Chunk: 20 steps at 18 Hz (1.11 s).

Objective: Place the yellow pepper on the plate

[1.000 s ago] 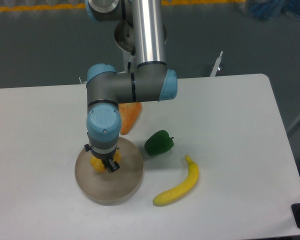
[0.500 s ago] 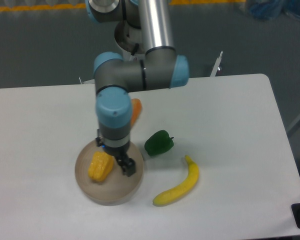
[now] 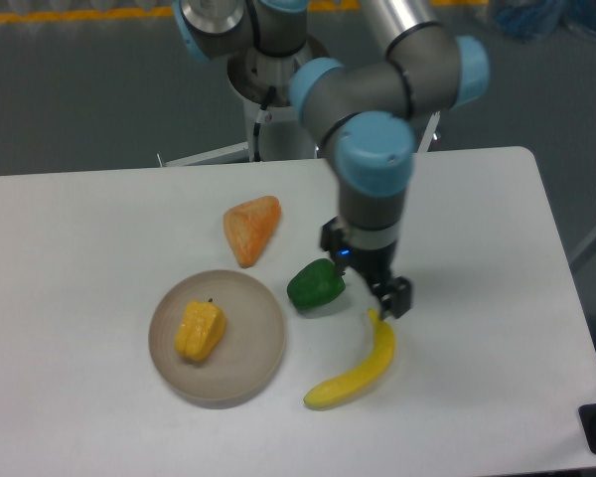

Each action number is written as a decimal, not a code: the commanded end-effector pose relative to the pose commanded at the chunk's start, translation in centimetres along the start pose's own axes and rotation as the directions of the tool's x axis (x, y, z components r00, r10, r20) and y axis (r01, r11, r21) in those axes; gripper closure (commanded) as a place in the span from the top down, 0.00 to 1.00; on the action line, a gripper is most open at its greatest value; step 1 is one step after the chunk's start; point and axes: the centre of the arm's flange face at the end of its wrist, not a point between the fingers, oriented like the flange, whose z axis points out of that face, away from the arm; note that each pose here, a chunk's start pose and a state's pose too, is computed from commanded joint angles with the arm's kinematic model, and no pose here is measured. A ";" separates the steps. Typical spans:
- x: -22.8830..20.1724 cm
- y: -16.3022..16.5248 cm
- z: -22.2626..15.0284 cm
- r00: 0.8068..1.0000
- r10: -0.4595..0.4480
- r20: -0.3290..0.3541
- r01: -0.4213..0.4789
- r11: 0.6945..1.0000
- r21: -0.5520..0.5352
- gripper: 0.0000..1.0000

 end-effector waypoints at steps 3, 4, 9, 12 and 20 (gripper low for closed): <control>-0.3 1.4 0.1 1.000 0.014 -0.022 -0.014 1.000 -0.005 1.00; -0.4 2.0 0.2 0.999 0.009 -0.039 -0.010 1.000 -0.010 1.00; -0.1 5.2 0.5 0.990 0.038 -0.133 -0.043 0.998 -0.035 1.00; -0.4 5.3 1.3 0.989 0.043 -0.142 -0.049 0.998 -0.040 1.00; -1.3 4.2 3.1 0.991 0.055 -0.120 -0.058 0.998 -0.018 1.00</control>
